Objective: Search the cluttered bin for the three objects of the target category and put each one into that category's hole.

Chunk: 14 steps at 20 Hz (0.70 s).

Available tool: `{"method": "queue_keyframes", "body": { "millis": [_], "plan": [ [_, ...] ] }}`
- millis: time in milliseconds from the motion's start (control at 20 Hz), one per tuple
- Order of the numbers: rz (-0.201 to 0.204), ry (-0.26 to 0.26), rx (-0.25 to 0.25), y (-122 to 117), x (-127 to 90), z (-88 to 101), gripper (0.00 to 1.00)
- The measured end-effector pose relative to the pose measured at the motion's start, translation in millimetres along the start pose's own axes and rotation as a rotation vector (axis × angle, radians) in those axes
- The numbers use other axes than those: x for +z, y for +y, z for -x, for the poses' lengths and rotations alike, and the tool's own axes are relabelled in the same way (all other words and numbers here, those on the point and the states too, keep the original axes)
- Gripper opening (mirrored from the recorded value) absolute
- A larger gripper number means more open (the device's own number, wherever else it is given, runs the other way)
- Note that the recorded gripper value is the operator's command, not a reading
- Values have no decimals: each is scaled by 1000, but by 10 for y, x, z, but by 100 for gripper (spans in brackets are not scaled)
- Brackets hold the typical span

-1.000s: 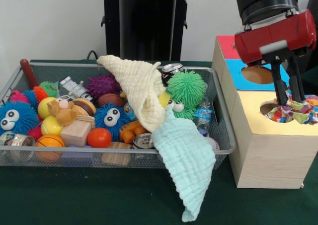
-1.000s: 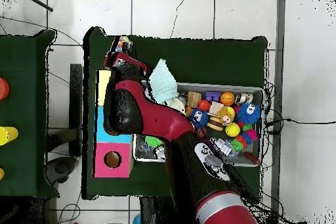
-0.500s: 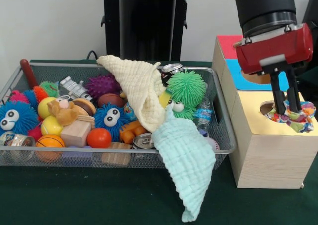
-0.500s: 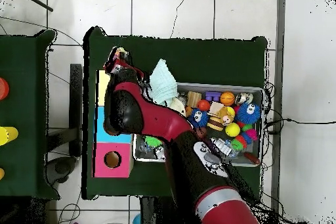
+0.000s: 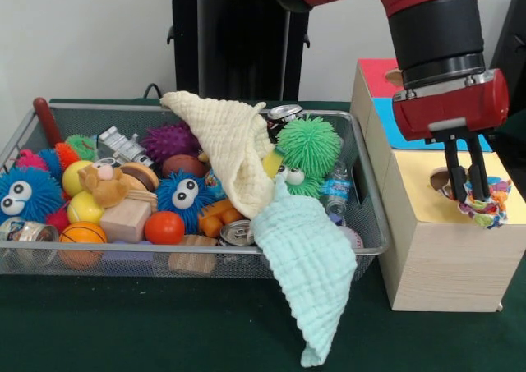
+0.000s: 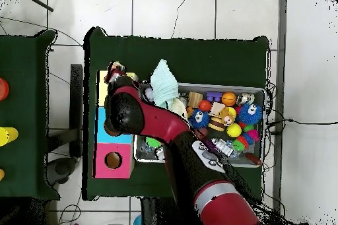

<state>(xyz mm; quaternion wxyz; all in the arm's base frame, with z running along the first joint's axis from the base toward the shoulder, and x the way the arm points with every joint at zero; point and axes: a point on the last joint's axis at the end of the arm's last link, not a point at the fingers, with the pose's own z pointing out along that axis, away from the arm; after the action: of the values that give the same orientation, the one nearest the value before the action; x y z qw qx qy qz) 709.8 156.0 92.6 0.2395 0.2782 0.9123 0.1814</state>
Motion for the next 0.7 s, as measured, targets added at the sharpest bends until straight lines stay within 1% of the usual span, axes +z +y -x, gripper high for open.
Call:
{"method": "queue_keyframes", "body": {
  "millis": [150,250,550,700],
  "plan": [
    [-8,43,4,-9,23,-86,0],
    [-10,59,7,-11,24,-105,0],
    [-16,86,18,-15,24,-128,0],
    [-17,88,19,-15,24,-129,0]
  ]
}}
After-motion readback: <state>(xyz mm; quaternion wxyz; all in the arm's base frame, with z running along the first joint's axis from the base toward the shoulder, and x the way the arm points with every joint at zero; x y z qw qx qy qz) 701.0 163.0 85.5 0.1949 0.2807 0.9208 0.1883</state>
